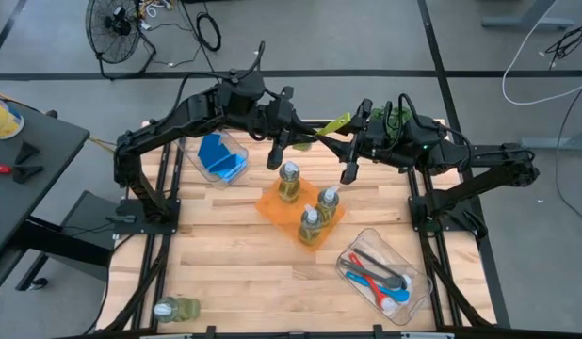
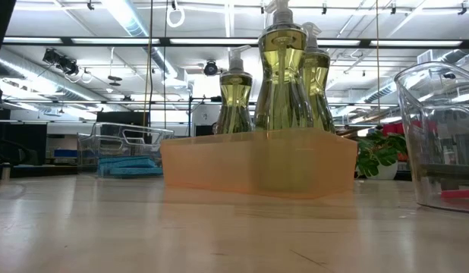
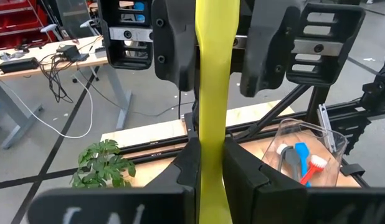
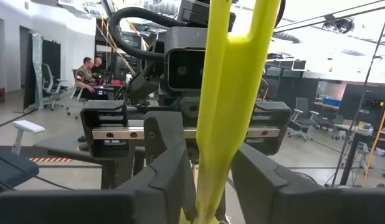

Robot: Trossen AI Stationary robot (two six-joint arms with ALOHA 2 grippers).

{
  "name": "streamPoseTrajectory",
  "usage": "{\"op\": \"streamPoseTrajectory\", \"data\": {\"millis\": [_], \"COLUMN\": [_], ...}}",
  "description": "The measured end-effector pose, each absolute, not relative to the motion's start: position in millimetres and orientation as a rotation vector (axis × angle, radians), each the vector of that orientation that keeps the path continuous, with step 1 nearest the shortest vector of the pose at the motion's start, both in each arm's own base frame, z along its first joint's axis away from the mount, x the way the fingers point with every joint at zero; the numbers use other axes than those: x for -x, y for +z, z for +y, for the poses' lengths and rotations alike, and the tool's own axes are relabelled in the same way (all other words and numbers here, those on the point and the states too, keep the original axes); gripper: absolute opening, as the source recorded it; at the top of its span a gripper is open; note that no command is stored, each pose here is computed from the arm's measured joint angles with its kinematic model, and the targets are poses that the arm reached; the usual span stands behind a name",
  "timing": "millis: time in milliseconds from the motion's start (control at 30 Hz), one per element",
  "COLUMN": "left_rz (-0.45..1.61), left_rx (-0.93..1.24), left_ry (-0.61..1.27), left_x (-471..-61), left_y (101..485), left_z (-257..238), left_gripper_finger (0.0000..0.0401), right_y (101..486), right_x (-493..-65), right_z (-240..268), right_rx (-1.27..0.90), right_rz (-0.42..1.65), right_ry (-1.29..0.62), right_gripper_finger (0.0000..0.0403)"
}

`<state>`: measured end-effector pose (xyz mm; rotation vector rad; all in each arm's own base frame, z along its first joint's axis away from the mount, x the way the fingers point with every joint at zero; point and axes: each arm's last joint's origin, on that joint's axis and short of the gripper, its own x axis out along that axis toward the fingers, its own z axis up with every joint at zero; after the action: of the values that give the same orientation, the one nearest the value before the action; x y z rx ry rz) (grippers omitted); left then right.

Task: Pick & Place Kitchen Sink Supplies
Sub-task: Put the green dish brush into the bottom transparent bin

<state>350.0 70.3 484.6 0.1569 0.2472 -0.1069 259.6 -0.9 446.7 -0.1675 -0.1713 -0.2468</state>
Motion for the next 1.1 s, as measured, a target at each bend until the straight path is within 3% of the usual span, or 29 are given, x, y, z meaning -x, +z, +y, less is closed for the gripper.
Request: {"op": "streamPoseTrajectory", "data": {"millis": [400,567,900,1100], "left_rz": [0.247,0.25,0.252,0.238], "left_rx": [-0.161,-0.161,-0.165,-0.141], "left_ry": [-0.106,-0.106,-0.052,-0.018], "left_x": [-350,-350,-349,-338], "left_y": [485,484,486,494], "left_z": [70,70,72,70], "left_gripper_finger": [0.0046,0.0056,0.0132,0.0213], "right_y": [446,445,445,447], "right_x": [-260,-260,-260,-254], "right_z": [-1,-1,-2,-1], "right_rx": [0.168,0.172,0.212,0.213], "right_rz": [-0.167,-0.158,-0.141,-0.137], "right_ry": [-0.247,-0.25,-0.274,-0.272], "right_gripper_finger": [0.0055,0.0048,0.0047,0.0047]}}
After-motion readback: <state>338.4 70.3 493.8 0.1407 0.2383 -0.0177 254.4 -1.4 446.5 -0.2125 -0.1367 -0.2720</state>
